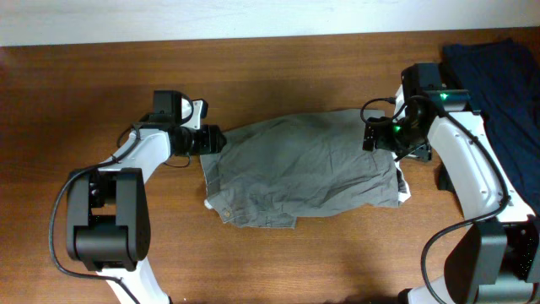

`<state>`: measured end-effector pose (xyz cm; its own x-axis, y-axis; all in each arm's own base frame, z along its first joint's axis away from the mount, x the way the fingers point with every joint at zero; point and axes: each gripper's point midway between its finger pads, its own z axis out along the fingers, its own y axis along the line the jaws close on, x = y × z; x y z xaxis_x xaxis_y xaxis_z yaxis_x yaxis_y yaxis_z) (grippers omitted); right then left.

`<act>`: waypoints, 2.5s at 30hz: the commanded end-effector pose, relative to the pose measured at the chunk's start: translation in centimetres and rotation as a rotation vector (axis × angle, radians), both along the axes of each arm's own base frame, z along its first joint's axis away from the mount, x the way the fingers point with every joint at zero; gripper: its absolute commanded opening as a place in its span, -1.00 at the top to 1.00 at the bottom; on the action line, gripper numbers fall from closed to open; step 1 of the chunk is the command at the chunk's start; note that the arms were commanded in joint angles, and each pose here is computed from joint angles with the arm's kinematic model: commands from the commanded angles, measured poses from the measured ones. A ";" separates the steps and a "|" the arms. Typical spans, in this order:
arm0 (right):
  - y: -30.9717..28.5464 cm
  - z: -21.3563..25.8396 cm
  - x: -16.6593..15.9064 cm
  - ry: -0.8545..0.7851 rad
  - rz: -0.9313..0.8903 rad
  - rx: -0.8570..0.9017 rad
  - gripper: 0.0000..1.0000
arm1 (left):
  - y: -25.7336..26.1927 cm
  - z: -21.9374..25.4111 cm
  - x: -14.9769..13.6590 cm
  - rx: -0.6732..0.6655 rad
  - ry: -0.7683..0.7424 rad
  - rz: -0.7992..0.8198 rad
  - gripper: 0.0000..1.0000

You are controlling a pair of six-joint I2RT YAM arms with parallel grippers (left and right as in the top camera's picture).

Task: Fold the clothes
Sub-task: 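Grasp the shorts' left edge with the left gripper and spread them apart, then regrasp the shorts' waistband corners with both grippers, then lift the shorts with both grippers and lay them flat on the table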

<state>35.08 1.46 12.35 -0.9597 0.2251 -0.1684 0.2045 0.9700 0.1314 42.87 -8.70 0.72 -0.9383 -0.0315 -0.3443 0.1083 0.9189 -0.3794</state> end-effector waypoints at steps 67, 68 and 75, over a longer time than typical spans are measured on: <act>-0.8 14.8 8.7 -0.711 0.105 0.241 0.92 | 4.6 26.8 -4.8 0.231 -0.330 0.044 0.99; -0.7 15.2 8.4 -0.719 0.106 0.239 0.92 | 4.6 27.6 -5.1 0.230 -0.352 0.046 0.99; 0.0 23.2 3.9 -0.903 0.116 0.219 0.92 | 4.4 35.9 -8.8 0.208 -0.573 0.056 0.99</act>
<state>42.11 1.23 29.51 -0.6235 0.2406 -0.7439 -0.1206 0.9105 0.3956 36.43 -4.34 30.19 -0.7306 0.0293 -0.6822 0.1565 0.9797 -0.1256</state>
